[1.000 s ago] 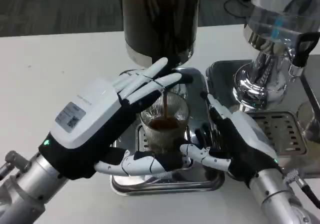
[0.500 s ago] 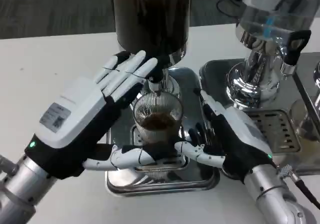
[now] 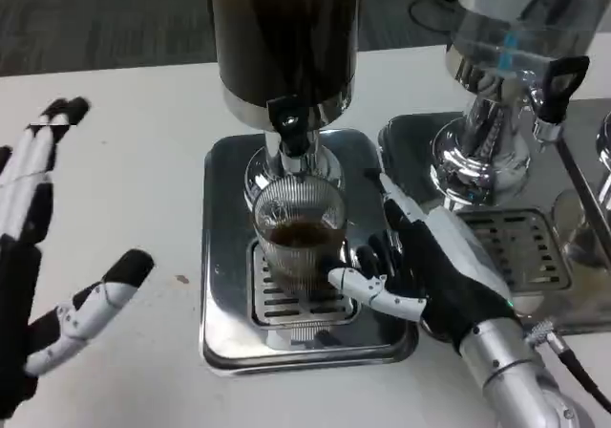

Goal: Grasp the cup under the faucet to collect the drink, then remove the cup.

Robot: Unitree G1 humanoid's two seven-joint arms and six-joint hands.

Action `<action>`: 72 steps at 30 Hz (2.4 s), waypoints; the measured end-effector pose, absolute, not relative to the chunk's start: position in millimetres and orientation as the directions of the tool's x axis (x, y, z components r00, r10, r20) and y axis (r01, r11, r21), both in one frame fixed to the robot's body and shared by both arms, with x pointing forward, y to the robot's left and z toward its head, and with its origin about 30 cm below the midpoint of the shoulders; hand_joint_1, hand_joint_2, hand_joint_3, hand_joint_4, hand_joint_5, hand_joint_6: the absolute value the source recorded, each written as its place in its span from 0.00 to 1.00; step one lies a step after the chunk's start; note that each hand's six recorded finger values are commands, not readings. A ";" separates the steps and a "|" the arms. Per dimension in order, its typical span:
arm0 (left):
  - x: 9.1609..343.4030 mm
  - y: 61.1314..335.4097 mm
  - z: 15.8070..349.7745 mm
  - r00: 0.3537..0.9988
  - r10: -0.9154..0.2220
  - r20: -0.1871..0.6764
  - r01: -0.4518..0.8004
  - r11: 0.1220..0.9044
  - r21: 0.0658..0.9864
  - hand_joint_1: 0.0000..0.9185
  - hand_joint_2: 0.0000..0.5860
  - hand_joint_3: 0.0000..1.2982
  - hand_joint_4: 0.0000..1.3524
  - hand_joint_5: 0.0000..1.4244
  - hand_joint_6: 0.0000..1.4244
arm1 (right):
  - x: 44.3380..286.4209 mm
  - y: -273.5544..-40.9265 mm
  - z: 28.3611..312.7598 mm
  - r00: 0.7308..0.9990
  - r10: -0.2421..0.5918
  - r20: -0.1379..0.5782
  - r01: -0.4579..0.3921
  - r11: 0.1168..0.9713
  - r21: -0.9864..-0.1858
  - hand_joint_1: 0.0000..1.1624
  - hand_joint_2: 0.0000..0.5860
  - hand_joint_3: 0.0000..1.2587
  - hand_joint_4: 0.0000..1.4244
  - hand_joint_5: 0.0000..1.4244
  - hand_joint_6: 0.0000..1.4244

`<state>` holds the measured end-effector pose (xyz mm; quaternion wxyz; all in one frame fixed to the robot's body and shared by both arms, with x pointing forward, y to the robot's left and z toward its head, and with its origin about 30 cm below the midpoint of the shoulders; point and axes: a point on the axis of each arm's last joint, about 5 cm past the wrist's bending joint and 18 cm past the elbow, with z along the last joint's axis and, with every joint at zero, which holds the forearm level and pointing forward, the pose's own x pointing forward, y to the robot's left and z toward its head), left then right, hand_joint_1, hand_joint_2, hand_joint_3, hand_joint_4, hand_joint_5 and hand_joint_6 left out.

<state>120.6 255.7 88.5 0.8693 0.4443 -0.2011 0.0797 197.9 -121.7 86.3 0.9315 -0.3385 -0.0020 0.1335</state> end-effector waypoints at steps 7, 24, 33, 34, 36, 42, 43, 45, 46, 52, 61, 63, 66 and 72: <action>102.8 259.3 59.9 0.952 0.045 0.302 -0.268 0.598 0.755 0.00 0.29 0.08 0.00 0.07 0.00 | 200.2 -115.1 81.5 0.962 0.255 -0.098 -0.261 0.757 -0.599 0.44 0.35 0.00 0.00 0.00 0.02; 95.6 263.3 43.9 0.979 0.077 0.190 -0.195 0.635 0.748 0.00 0.29 0.11 0.00 0.09 0.00 | 196.1 -98.4 81.7 0.973 0.228 -0.042 -0.215 0.824 -0.524 0.47 0.34 0.00 0.00 0.00 0.07; 95.2 262.7 43.7 0.978 0.087 0.189 -0.200 0.650 0.733 0.00 0.29 0.12 0.00 0.09 0.00 | 194.1 -94.3 77.8 0.970 0.240 -0.046 -0.229 0.825 -0.516 0.50 0.33 0.00 0.00 0.00 0.11; 95.2 262.8 43.7 0.978 0.089 0.189 -0.201 0.652 0.731 0.00 0.29 0.12 0.00 0.09 0.00 | 193.7 -93.8 77.6 0.969 0.244 -0.043 -0.231 0.825 -0.516 0.51 0.33 0.00 0.00 0.00 0.12; 94.2 263.1 42.2 0.979 0.093 0.180 -0.196 0.653 0.732 0.00 0.29 0.13 0.00 0.10 0.00 | 193.3 -92.2 76.6 0.968 0.249 -0.040 -0.234 0.827 -0.511 0.52 0.32 0.00 0.00 0.00 0.13; 93.4 263.7 41.6 0.980 0.101 0.172 -0.196 0.660 0.726 0.00 0.30 0.13 0.00 0.10 0.00 | 192.2 -88.4 72.5 0.972 0.236 -0.018 -0.213 0.838 -0.502 0.54 0.34 0.00 0.00 0.00 0.14; 93.5 263.7 41.7 0.980 0.100 0.170 -0.194 0.661 0.725 0.00 0.30 0.13 0.00 0.10 0.00 | 192.2 -87.9 71.8 0.973 0.231 -0.018 -0.209 0.840 -0.500 0.54 0.32 0.00 0.00 0.00 0.15; 93.6 263.7 41.9 0.980 0.100 0.171 -0.194 0.663 0.723 0.00 0.30 0.13 0.00 0.10 0.00 | 192.9 -86.3 71.0 0.976 0.216 -0.013 -0.194 0.848 -0.492 0.55 0.32 0.00 0.00 0.00 0.15; 93.6 263.7 42.1 0.980 0.100 0.171 -0.194 0.664 0.723 0.00 0.30 0.14 0.00 0.10 0.00 | 193.2 -85.3 70.5 0.978 0.209 -0.012 -0.188 0.851 -0.490 0.55 0.32 0.00 0.00 0.00 0.15; 92.9 262.6 44.0 0.978 0.107 0.179 -0.203 0.673 0.711 0.00 0.30 0.15 0.00 0.11 0.00 | 196.3 -83.4 70.9 0.979 0.203 -0.004 -0.179 0.855 -0.487 0.55 0.31 0.00 0.00 0.00 0.16; 91.5 259.7 42.7 0.978 0.117 0.174 -0.206 0.684 0.700 0.00 0.31 0.16 0.00 0.12 0.00 | 195.8 -80.7 70.9 0.974 0.225 -0.002 -0.197 0.848 -0.491 0.56 0.30 0.00 0.00 0.03 0.20; 90.6 258.8 42.0 0.978 0.120 0.171 -0.206 0.687 0.697 0.00 0.31 0.16 0.00 0.12 0.00 | 196.0 -80.9 70.0 0.975 0.223 0.000 -0.195 0.853 -0.485 0.57 0.31 0.00 0.00 0.03 0.21; 90.0 258.3 41.5 0.978 0.121 0.168 -0.204 0.689 0.696 0.00 0.31 0.17 0.00 0.12 0.00 | 197.8 -81.0 69.6 0.975 0.224 0.004 -0.194 0.853 -0.484 0.57 0.31 0.00 0.00 0.04 0.21; 87.4 257.6 40.3 0.979 0.126 0.159 -0.202 0.691 0.694 0.00 0.32 0.17 0.01 0.13 0.00 | 198.0 -78.9 69.4 0.972 0.236 0.008 -0.202 0.846 -0.493 0.57 0.31 0.00 0.00 0.04 0.21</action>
